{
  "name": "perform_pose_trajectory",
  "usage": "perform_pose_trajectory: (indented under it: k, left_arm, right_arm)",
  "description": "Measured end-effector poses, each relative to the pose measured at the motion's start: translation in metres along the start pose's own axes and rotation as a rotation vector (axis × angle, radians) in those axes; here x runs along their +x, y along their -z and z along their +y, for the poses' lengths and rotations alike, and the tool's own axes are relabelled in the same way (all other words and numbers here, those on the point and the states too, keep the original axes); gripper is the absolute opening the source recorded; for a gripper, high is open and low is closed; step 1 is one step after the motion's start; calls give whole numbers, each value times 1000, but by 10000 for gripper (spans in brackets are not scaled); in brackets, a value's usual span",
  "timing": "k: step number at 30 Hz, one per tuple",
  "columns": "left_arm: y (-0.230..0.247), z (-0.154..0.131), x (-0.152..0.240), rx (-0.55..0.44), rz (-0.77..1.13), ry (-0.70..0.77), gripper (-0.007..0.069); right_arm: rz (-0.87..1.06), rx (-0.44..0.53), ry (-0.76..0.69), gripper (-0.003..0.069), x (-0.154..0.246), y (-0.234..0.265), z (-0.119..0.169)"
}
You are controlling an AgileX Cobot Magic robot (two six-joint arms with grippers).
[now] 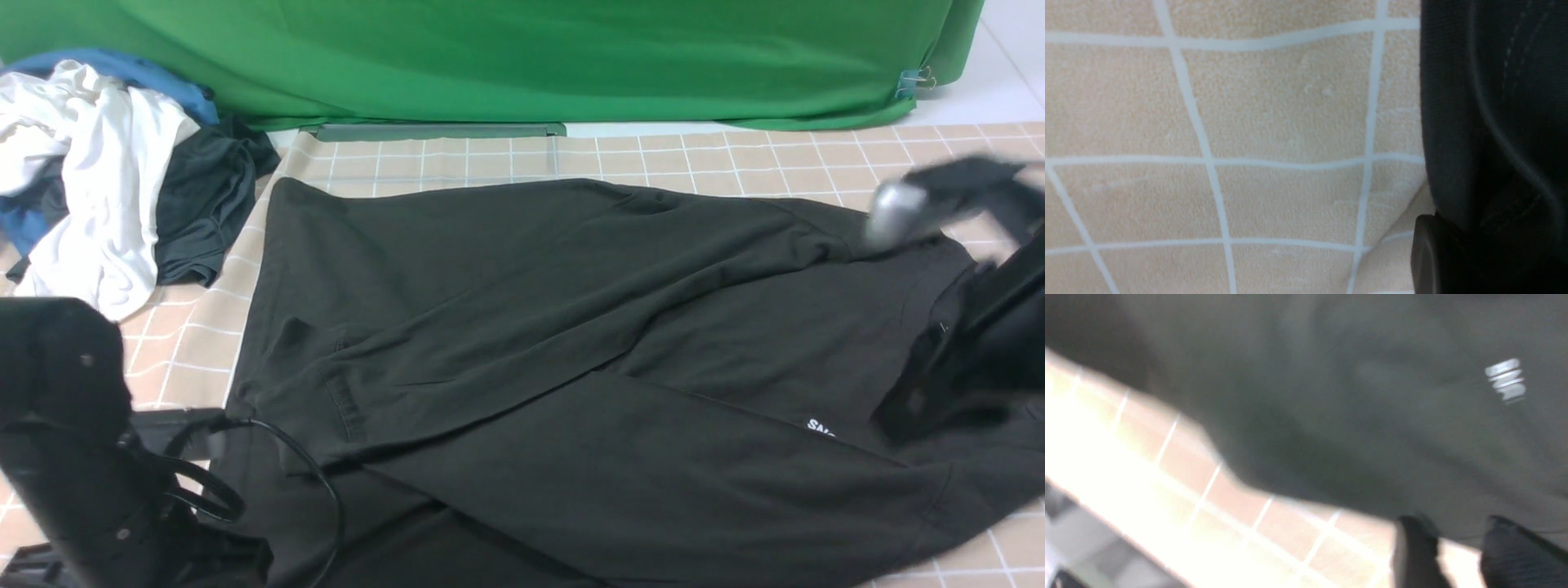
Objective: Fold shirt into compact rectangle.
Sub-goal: 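Grasp the near edge of the shirt at its hem and shoulder corners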
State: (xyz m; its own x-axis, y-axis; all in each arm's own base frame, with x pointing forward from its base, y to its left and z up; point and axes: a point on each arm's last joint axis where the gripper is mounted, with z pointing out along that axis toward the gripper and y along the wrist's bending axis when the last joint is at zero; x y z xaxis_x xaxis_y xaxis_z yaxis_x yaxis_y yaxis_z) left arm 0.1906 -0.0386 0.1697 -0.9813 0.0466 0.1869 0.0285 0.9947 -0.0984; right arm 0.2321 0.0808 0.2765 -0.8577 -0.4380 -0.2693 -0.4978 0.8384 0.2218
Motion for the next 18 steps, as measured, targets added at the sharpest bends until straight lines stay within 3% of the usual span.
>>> perform_pose_trajectory:
  k: [3, 10, 15, 18]
  left_arm:
    - [17, -1, 14, 9, -36, 11, 19]
    - [29, 0, 23, -6, -93, 25, 19]
    - [29, 2, 23, -24, -97, 35, 19]
    - [29, 2, 23, -27, -98, 37, 19]
  right_arm:
    - [54, 10, 141, 418, 13, -33, 26]
    - [127, 29, 351, 578, 37, -87, 60]
    - [140, 28, 430, 600, 36, -114, 75]
    - [141, 67, 430, 570, 33, -130, 76]
